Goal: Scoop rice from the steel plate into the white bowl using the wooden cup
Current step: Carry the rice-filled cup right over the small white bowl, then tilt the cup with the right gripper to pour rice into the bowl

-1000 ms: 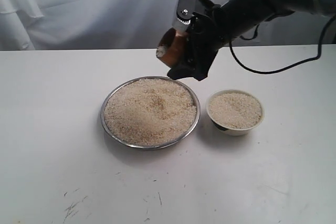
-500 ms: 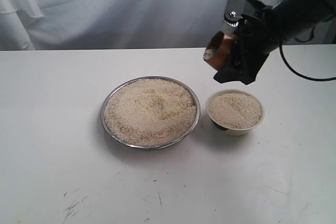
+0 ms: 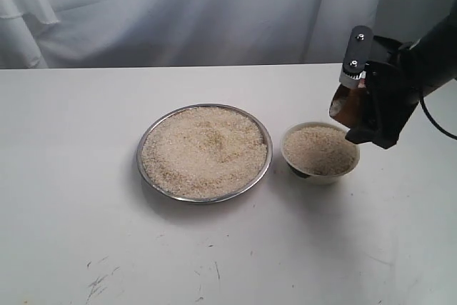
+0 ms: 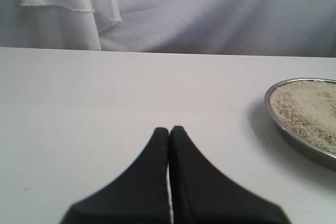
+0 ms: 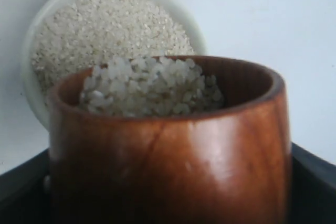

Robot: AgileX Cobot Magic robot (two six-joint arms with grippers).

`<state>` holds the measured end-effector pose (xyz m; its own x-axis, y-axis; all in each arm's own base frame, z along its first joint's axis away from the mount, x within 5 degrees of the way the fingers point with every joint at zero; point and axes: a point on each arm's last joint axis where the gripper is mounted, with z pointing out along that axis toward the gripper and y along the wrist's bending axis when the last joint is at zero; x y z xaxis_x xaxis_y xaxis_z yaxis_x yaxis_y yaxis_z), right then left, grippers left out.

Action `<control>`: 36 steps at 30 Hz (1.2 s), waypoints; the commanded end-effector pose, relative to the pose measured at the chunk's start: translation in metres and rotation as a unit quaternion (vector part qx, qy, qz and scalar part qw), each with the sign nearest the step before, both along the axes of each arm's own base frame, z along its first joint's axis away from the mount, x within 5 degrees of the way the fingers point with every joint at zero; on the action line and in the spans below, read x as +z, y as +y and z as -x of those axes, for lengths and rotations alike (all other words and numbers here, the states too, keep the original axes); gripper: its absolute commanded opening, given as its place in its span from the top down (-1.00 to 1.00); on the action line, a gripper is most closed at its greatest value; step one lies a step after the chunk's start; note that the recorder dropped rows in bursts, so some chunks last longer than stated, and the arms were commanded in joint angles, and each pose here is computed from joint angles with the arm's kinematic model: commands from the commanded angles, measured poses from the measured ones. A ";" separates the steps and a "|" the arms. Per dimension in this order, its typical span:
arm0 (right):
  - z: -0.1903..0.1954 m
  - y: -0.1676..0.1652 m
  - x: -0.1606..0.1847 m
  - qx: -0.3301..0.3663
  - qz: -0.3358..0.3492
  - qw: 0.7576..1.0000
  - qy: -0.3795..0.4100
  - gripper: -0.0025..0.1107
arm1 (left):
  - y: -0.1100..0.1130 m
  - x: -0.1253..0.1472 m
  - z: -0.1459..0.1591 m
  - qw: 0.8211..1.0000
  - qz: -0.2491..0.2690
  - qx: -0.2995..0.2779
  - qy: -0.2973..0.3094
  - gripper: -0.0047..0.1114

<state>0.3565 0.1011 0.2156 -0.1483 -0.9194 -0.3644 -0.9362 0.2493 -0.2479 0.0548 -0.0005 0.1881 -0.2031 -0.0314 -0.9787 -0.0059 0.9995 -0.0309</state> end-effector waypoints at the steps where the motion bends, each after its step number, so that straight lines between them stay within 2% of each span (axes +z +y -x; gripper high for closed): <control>1: 0.003 0.006 0.005 -0.015 0.012 1.000 -0.006 0.96 | 0.000 -0.001 0.000 1.000 0.002 0.000 -0.003 0.92; 6: 0.007 0.022 0.000 0.008 0.021 1.000 -0.003 0.96 | 0.000 -0.001 0.000 1.000 0.002 0.000 -0.003 0.92; 12: 0.004 0.014 -0.011 -0.015 0.066 0.998 0.006 0.96 | 0.000 -0.001 0.000 1.000 0.002 0.000 -0.003 0.92; 24: 0.003 0.016 -0.015 -0.015 0.069 0.997 0.011 0.96 | 0.000 -0.001 0.000 1.000 0.002 0.000 -0.003 0.92; 31: 0.005 0.026 -0.019 -0.008 0.114 0.993 -0.005 0.96 | 0.000 -0.001 0.000 1.000 0.002 0.000 -0.003 0.92; 36: 0.004 0.037 -0.016 -0.005 0.154 0.987 -0.050 0.96 | 0.000 -0.001 0.000 1.000 0.002 0.000 -0.003 0.92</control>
